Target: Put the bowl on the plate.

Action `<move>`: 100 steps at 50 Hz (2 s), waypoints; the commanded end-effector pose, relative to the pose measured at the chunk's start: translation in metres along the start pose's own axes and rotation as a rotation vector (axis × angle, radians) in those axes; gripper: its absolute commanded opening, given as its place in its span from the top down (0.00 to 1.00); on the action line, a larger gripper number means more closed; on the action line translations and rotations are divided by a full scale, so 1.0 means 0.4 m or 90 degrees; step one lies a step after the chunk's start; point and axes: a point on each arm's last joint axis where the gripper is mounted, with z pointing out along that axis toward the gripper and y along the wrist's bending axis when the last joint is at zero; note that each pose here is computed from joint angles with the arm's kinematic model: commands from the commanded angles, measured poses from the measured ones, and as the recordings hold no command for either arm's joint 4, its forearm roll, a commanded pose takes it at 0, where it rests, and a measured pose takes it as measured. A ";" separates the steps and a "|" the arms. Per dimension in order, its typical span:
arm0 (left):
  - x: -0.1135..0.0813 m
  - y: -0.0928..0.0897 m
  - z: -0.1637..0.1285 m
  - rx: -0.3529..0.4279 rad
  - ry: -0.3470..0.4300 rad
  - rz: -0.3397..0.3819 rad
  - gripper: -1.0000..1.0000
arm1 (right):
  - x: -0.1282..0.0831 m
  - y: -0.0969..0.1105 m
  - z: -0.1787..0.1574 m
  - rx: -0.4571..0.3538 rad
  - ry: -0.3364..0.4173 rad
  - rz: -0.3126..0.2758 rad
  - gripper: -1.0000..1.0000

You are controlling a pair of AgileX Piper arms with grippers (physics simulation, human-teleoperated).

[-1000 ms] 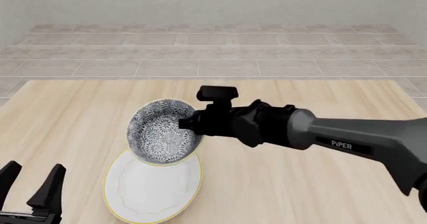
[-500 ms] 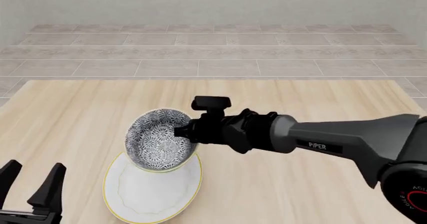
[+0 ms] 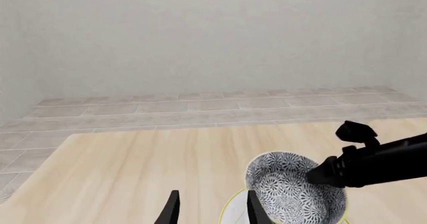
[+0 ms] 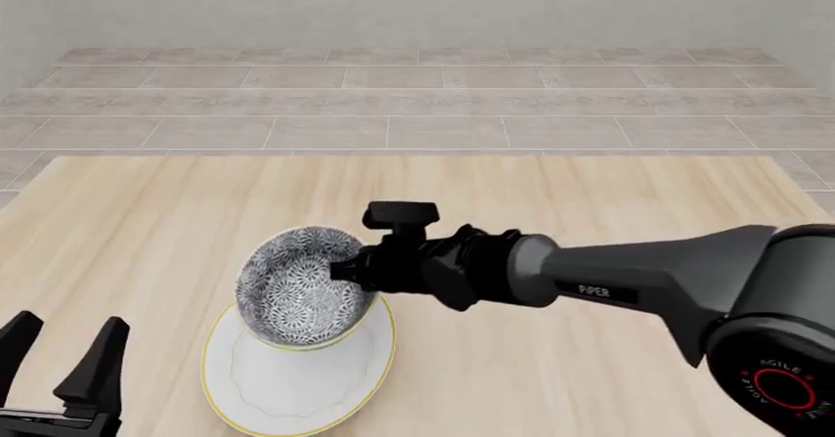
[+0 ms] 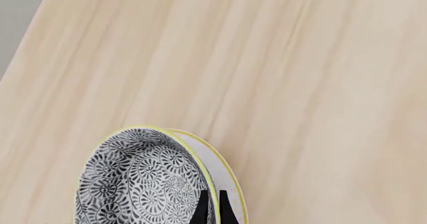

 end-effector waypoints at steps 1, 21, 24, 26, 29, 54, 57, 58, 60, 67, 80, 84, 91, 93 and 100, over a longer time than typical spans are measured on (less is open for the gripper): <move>0.000 0.000 -0.001 0.000 -0.001 0.000 0.00 | 0.006 0.012 0.008 -0.007 0.001 0.017 1.00; 0.002 -0.001 -0.003 0.003 0.001 -0.001 0.00 | 0.027 0.011 0.031 -0.003 0.015 0.016 1.00; 0.002 -0.001 -0.003 0.003 0.001 -0.001 0.00 | 0.027 0.010 0.033 -0.002 0.017 0.012 1.00; 0.002 -0.001 -0.003 0.004 0.001 -0.001 0.00 | 0.031 0.012 0.033 -0.002 0.020 0.010 1.00; 0.003 -0.001 -0.006 0.004 0.001 -0.001 0.00 | 0.040 0.014 0.037 -0.003 0.024 0.007 1.00; 0.003 -0.001 -0.009 0.004 0.000 -0.001 0.00 | 0.065 0.019 0.053 -0.003 0.037 0.002 1.00; 0.003 -0.001 -0.009 0.004 0.000 -0.001 0.00 | 0.065 0.018 0.054 -0.002 0.038 0.000 1.00; 0.003 -0.001 -0.008 0.004 0.000 -0.001 0.00 | 0.066 0.018 0.054 -0.003 0.039 0.000 1.00; 0.003 -0.001 -0.008 0.005 0.000 0.000 0.00 | 0.068 0.023 0.051 -0.006 0.038 -0.005 1.00; 0.003 -0.001 -0.009 0.005 -0.001 0.000 0.00 | 0.068 0.030 0.045 -0.010 0.036 -0.014 1.00; 0.003 -0.001 -0.008 0.004 -0.001 0.000 0.00 | 0.072 0.035 0.041 -0.014 0.035 -0.020 1.00; 0.003 -0.001 -0.007 0.004 0.000 0.000 0.00 | 0.072 0.035 0.044 -0.014 0.035 -0.022 1.00; 0.003 -0.001 -0.006 0.004 0.001 0.000 0.00 | 0.074 0.035 0.046 -0.014 0.036 -0.022 1.00; 0.003 -0.001 -0.006 0.004 0.001 0.000 0.00 | 0.073 0.033 0.048 -0.013 0.036 -0.022 1.00; 0.003 -0.001 -0.006 0.005 0.000 0.001 0.00 | 0.072 0.032 0.048 -0.013 0.035 -0.021 1.00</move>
